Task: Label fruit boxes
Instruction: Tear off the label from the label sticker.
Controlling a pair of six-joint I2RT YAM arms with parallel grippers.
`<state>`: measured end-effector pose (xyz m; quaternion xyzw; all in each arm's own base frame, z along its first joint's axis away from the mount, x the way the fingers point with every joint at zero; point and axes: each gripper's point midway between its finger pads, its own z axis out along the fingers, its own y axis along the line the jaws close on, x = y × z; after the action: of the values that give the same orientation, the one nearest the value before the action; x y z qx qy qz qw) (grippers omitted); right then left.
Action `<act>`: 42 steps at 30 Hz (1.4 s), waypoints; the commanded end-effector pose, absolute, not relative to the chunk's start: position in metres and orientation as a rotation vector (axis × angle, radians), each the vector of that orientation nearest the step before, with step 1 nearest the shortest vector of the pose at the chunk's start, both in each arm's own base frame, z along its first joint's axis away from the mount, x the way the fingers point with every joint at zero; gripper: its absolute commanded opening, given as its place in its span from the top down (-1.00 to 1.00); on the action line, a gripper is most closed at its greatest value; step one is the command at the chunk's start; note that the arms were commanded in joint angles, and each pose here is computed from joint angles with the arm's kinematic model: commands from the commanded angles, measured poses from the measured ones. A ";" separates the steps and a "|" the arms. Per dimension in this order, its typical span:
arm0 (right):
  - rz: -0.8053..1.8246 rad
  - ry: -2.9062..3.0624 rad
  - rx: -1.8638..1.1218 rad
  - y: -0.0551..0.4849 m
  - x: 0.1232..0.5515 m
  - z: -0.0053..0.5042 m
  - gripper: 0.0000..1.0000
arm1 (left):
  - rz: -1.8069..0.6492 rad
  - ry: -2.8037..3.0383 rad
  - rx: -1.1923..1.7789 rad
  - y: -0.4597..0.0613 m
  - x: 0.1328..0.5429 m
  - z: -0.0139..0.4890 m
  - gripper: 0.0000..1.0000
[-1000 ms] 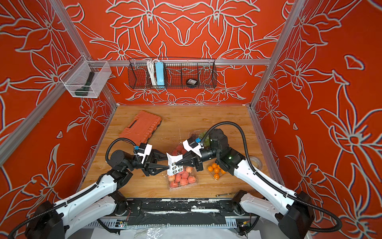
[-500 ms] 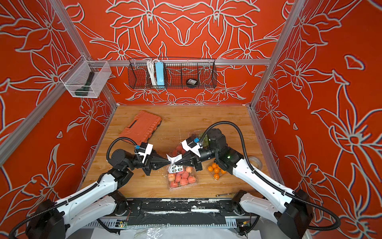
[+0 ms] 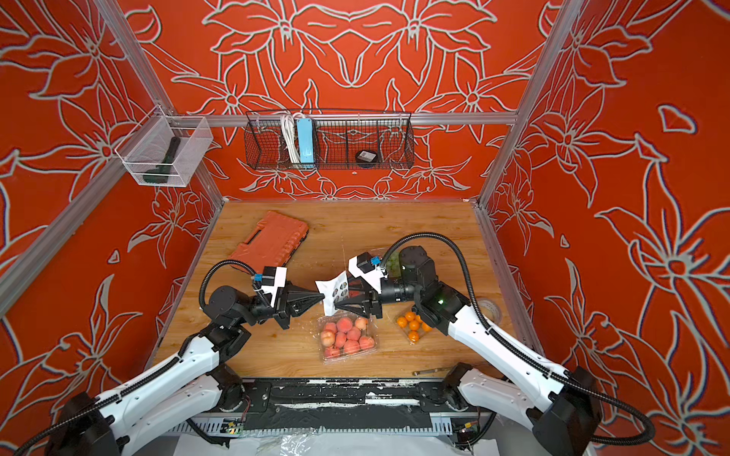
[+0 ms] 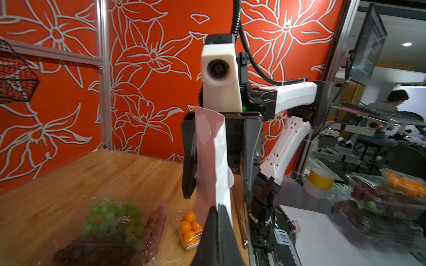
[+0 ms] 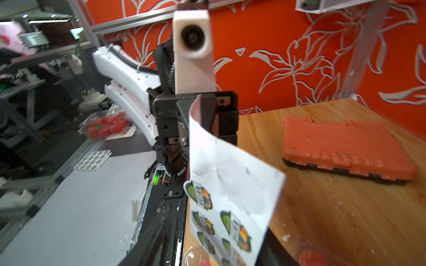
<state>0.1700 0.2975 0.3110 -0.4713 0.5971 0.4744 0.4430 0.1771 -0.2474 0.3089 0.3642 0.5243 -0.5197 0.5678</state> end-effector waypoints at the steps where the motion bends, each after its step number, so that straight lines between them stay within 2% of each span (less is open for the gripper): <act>1: 0.980 1.625 -0.880 0.281 0.216 0.317 -0.35 | -1.148 1.278 0.733 -0.242 0.202 0.315 1.00; 3: 0.917 1.689 -0.755 0.279 0.232 0.316 -0.75 | -1.133 1.294 0.696 -0.241 0.210 0.314 1.00; 4: 0.878 1.710 -0.708 0.280 0.238 0.315 -0.80 | -1.131 1.301 0.691 -0.242 0.212 0.314 1.00; 11: 0.905 1.690 -0.697 0.303 0.244 0.318 -0.85 | -1.120 1.310 0.689 -0.241 0.213 0.311 1.00; 16: 0.882 1.675 -0.670 0.302 0.248 0.320 -0.78 | -1.127 1.305 0.709 -0.242 0.209 0.309 1.00; 27: 0.850 1.675 -0.698 0.300 0.249 0.314 -0.43 | -1.153 1.267 0.748 -0.241 0.196 0.311 1.00; 35: 1.002 1.578 -0.818 0.310 0.218 0.326 0.09 | -1.145 1.286 0.737 -0.243 0.202 0.307 1.00; 42: 1.037 1.574 -0.877 0.317 0.212 0.322 0.40 | -1.158 1.277 0.740 -0.244 0.201 0.309 1.00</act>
<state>0.2200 0.3107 0.3189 -0.3430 0.6698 0.4160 0.5106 0.2059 -0.2436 0.2971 0.3105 0.5704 -0.4909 0.5807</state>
